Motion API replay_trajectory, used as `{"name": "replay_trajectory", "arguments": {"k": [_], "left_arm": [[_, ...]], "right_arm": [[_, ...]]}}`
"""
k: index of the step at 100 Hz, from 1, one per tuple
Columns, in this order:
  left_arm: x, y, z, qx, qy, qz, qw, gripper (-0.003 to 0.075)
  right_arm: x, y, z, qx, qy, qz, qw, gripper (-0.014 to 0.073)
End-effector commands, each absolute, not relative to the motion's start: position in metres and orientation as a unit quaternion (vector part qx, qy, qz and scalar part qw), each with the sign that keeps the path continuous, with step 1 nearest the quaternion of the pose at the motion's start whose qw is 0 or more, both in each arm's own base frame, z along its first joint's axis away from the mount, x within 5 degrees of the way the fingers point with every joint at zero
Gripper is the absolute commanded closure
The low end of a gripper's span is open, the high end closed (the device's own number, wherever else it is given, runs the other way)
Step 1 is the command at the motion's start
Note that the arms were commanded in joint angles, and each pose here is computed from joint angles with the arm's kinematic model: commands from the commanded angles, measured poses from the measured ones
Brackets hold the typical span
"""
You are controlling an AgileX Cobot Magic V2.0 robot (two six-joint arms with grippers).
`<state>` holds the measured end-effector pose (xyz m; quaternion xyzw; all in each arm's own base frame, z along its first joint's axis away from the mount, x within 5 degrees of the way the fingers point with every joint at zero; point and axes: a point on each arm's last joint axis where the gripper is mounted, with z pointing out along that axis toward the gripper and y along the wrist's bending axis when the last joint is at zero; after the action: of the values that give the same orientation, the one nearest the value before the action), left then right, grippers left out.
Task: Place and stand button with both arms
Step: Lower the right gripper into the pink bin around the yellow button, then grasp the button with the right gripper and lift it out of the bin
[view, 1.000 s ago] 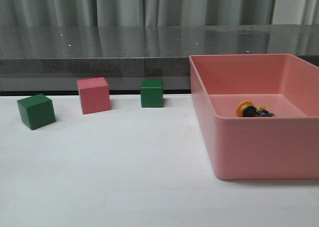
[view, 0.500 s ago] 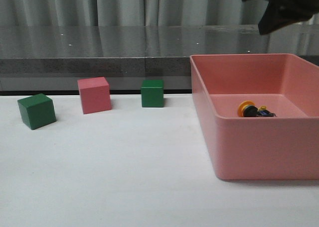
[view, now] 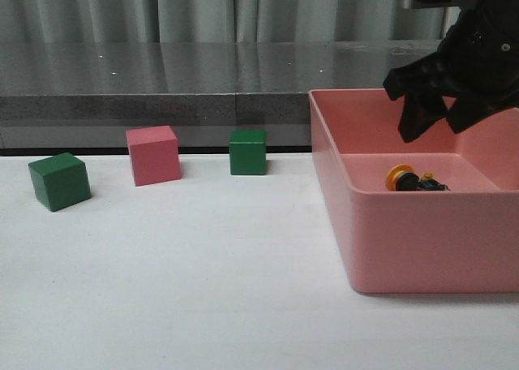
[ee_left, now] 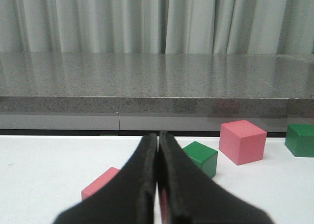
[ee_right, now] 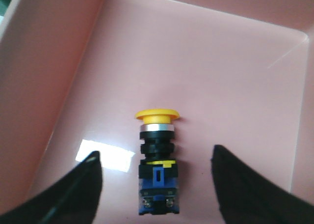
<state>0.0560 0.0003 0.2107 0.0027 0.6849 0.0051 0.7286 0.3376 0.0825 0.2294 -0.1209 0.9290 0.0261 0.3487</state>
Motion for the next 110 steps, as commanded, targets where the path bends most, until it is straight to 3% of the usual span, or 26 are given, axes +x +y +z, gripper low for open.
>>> {"name": "replay_trajectory", "arguments": {"k": [1,46,53,65,73,100,110], "left_arm": [[0.055,-0.001,0.205,0.004,0.659,-0.002,0.752,0.0740],[0.055,-0.001,0.205,0.004,0.659,-0.002,0.752,0.0740],[0.055,-0.001,0.205,0.004,0.659,-0.002,0.752,0.0740],[0.055,-0.001,0.205,0.004,0.659,-0.002,0.752,0.0740],[0.055,-0.001,0.205,0.004,0.659,-0.002,0.752,0.0740],[0.055,-0.001,0.205,0.004,0.659,-0.002,0.752,0.0740],[0.055,-0.001,0.205,0.004,0.659,-0.002,0.752,0.0740]], "right_arm": [[0.345,0.084,0.246,-0.145,0.908,0.014,0.393,-0.0039],[0.361,0.086,0.189,-0.170,0.929,-0.006,0.328,-0.0009],[0.361,0.086,0.189,-0.170,0.930,-0.007,0.326,0.0112],[0.359,0.085,0.194,-0.169,0.930,-0.008,0.325,0.0478],[0.356,0.084,0.205,-0.168,0.928,-0.009,0.333,0.0669],[0.345,0.098,0.302,-0.172,0.888,0.003,0.426,0.0656],[0.336,0.123,0.330,-0.256,0.864,-0.012,0.433,0.0656]]}}
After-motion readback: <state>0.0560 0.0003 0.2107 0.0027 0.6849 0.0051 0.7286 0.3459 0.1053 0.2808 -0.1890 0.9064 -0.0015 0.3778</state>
